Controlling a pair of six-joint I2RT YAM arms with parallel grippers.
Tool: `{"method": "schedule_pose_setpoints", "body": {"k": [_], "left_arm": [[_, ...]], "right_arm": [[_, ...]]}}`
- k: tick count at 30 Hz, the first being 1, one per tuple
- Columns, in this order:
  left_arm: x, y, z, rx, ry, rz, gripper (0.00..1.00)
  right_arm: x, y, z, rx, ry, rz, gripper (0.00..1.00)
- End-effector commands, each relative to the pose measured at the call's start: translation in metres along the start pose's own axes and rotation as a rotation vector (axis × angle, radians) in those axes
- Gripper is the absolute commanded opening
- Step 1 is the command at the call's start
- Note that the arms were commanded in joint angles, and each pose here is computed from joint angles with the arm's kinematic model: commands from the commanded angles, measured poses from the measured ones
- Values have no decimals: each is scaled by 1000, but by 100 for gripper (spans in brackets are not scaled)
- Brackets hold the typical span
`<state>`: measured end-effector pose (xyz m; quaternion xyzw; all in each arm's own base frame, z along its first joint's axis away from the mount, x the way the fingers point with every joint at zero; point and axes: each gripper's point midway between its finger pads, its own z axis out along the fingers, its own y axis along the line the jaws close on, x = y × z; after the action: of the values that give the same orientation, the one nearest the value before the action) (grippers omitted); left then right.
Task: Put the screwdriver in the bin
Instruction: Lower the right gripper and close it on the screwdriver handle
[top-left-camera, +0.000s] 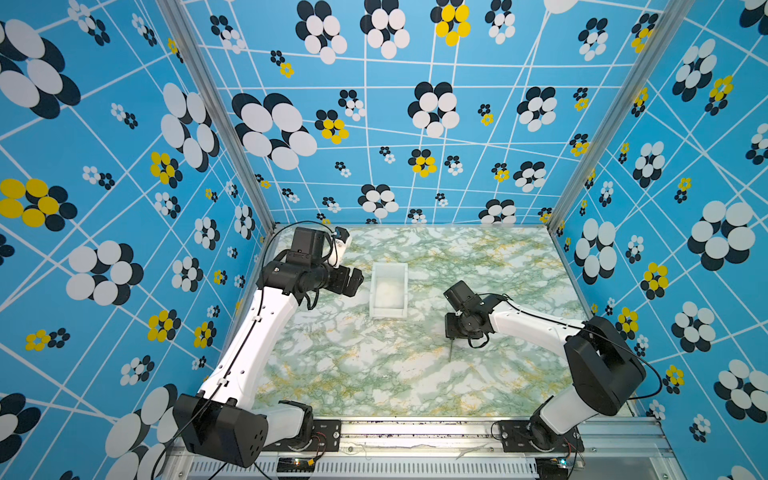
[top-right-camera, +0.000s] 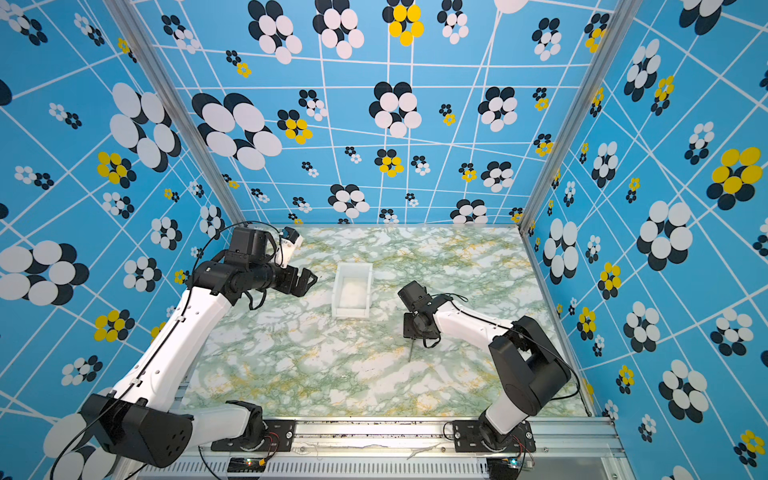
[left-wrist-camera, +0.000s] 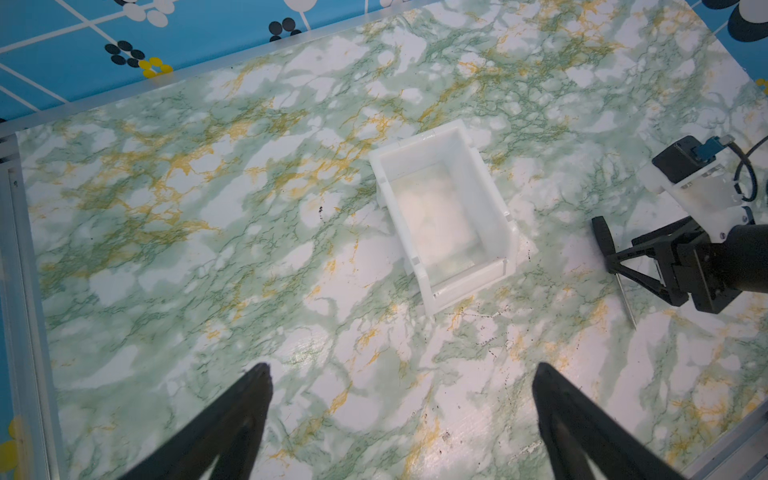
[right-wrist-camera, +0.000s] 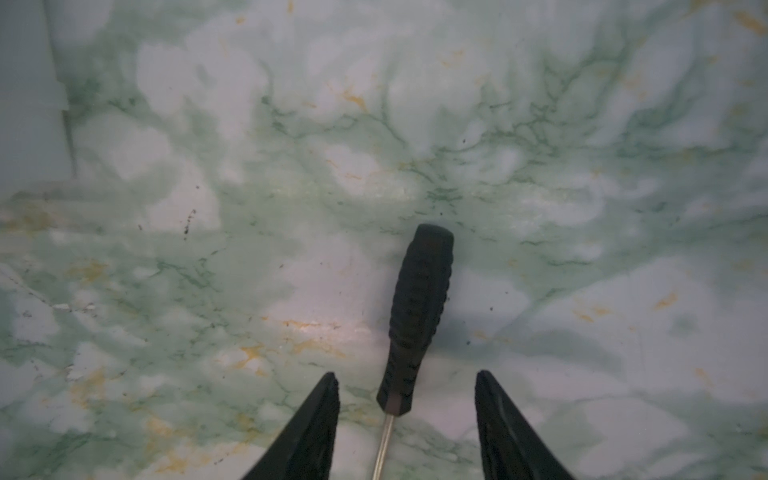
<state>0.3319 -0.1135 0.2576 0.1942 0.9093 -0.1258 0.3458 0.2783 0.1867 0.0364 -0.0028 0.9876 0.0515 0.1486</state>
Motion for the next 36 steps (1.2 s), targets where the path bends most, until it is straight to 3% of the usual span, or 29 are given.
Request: {"method": "schedule_pose_setpoints", "body": {"k": [1,8,22,36], "left_arm": [[8,-3,-2,5,13,-6,99],[11,-8,-1,34,10,-21,99],[14,-15,-1,68,11,-25,99],[13,-17,0,80,11,-26,99]], "right_arm": [[-4,2,3,19,-3,7,50],[-6,1,12,49,11,-5,42],[-11,-8,19,114,-7,-26,36],[-17,-2,23,103,-18,-47,16]]}}
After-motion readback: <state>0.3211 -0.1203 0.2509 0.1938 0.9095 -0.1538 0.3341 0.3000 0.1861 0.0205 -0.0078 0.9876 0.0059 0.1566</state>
